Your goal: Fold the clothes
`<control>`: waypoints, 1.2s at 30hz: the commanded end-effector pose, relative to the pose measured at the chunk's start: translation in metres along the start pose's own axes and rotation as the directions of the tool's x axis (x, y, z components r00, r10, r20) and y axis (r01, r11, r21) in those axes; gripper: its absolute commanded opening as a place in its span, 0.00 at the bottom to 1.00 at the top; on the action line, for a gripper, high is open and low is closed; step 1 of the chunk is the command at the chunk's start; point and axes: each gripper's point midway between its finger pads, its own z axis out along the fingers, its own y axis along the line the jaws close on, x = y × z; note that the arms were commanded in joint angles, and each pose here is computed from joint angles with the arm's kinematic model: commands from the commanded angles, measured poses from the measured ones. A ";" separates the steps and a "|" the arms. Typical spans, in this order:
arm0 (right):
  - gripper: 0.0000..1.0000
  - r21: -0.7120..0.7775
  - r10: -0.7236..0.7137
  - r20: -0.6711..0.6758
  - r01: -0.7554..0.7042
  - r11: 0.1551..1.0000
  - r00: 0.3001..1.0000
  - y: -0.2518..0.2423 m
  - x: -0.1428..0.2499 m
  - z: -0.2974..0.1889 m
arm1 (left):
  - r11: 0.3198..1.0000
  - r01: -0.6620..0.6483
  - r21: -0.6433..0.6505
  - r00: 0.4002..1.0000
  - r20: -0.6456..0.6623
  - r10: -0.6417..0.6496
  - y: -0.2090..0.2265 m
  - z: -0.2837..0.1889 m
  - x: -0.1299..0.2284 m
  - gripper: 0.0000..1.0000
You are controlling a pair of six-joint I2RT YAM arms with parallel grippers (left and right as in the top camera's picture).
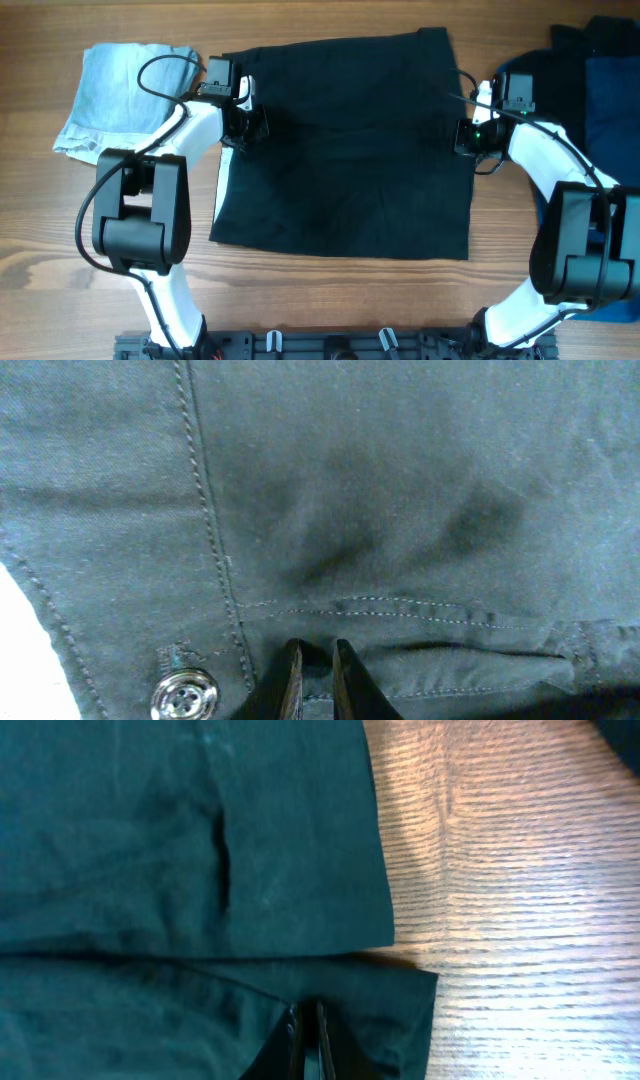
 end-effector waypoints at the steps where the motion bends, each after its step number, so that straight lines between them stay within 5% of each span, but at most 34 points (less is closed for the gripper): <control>1: 0.05 0.061 0.011 0.004 -0.012 0.998 1.000 -0.011 0.004 0.007 | 0.998 0.003 -0.058 1.000 0.017 -0.002 0.013 0.002 -0.006 0.12; 6: 0.06 -0.074 -0.014 0.142 0.025 0.997 0.990 0.019 -0.049 -0.041 | 0.998 -0.002 -0.055 1.000 0.022 0.003 0.013 0.002 -0.007 0.09; 9: 0.06 -0.077 0.034 0.100 -0.026 0.997 0.994 0.021 -0.039 -0.067 | 0.998 -0.001 -0.056 1.000 0.022 0.003 0.013 0.002 -0.007 0.09; 16: 0.06 -0.033 0.079 -0.088 -0.082 0.996 0.993 0.008 0.029 -0.014 | 0.998 -0.001 -0.056 1.000 0.022 0.003 0.013 0.002 -0.007 0.10; 29: 0.05 0.157 0.065 0.043 -0.071 0.985 0.997 -0.033 0.001 0.045 | 0.999 -0.005 -0.049 0.999 0.039 0.007 0.010 -0.001 -0.011 0.04; 36: 0.14 0.011 -0.002 0.280 -0.001 1.000 0.960 0.006 -0.086 -0.056 | 0.996 -0.077 0.034 0.945 0.321 0.062 -0.047 -0.112 -0.095 0.12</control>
